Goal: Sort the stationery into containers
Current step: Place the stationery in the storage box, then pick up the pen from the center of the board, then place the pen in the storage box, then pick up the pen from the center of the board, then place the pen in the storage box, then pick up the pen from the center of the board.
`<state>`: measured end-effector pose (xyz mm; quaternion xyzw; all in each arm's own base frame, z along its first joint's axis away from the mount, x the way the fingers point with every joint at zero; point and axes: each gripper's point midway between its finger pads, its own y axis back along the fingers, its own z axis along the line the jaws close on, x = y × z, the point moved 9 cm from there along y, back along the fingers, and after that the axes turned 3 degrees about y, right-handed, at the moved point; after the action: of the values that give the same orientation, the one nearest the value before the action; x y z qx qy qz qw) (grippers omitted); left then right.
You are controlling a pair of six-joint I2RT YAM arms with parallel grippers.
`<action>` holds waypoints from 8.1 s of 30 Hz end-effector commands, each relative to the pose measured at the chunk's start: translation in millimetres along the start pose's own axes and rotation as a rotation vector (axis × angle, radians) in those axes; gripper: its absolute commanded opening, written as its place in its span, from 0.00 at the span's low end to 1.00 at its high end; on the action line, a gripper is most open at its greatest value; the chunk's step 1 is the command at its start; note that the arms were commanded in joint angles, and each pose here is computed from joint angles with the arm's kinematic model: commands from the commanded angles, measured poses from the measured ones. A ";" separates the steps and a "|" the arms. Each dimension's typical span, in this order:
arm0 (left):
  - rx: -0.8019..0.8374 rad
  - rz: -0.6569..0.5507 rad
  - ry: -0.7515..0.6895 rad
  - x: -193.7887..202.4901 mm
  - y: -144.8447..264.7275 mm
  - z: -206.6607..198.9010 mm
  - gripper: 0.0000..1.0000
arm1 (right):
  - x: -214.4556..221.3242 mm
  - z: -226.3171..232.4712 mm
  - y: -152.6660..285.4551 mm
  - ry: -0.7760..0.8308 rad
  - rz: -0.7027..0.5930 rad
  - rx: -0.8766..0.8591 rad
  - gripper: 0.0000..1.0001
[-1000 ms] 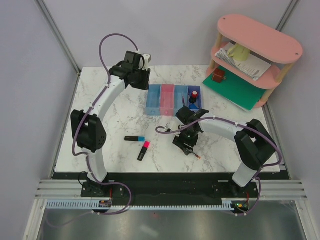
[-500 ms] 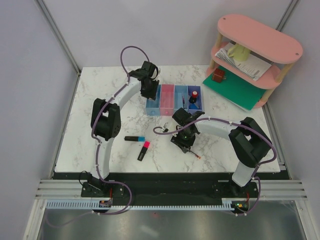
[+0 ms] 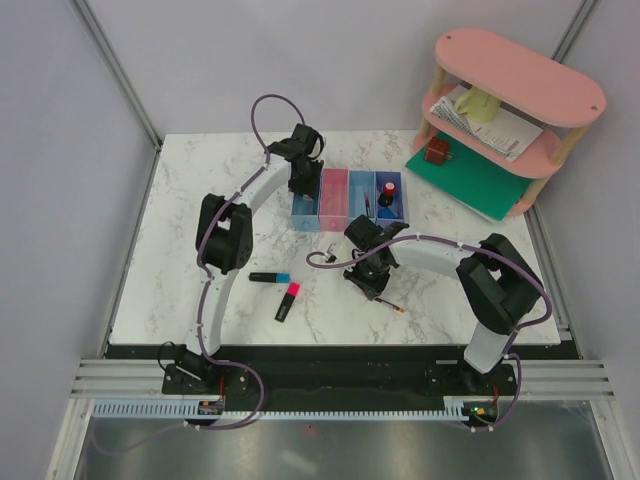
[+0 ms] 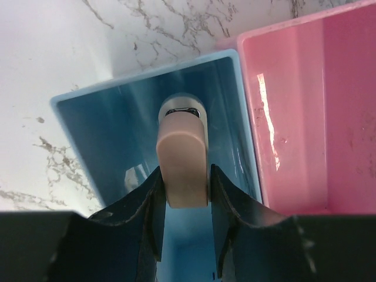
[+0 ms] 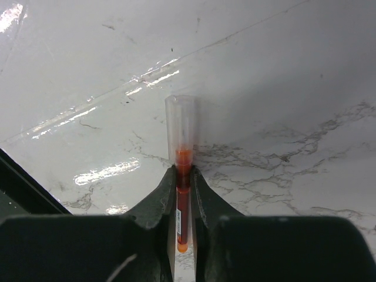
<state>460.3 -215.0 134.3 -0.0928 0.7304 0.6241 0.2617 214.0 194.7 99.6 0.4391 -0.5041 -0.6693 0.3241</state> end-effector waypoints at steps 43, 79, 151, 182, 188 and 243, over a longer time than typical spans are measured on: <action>0.058 -0.144 -0.238 39.3 152.9 13.1 0.67 | -91.3 -61.1 126.8 -0.118 -0.453 0.268 0.00; 0.127 -0.102 -0.938 156.4 128.2 55.5 0.64 | -118.9 -202.9 75.2 -0.556 -0.670 0.495 0.00; 0.396 -0.113 -0.751 145.2 145.0 21.8 0.02 | -19.6 -86.8 156.0 -0.225 -0.518 0.513 0.60; 0.424 -0.185 -0.092 -14.9 57.2 -49.8 0.02 | 54.9 -122.9 148.2 -0.500 -0.500 0.684 0.60; 0.399 -0.173 -0.121 -9.4 46.9 -49.6 0.14 | 53.7 -122.9 149.9 -0.499 -0.511 0.680 0.60; 0.223 0.352 -0.148 235.3 111.2 -28.6 0.72 | 56.1 -98.1 191.9 -0.459 -0.608 0.726 0.63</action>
<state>197.5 -164.1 118.9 0.1269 0.7614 0.5939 0.2266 277.8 55.4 243.8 0.4827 -0.6127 -0.6068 -0.1531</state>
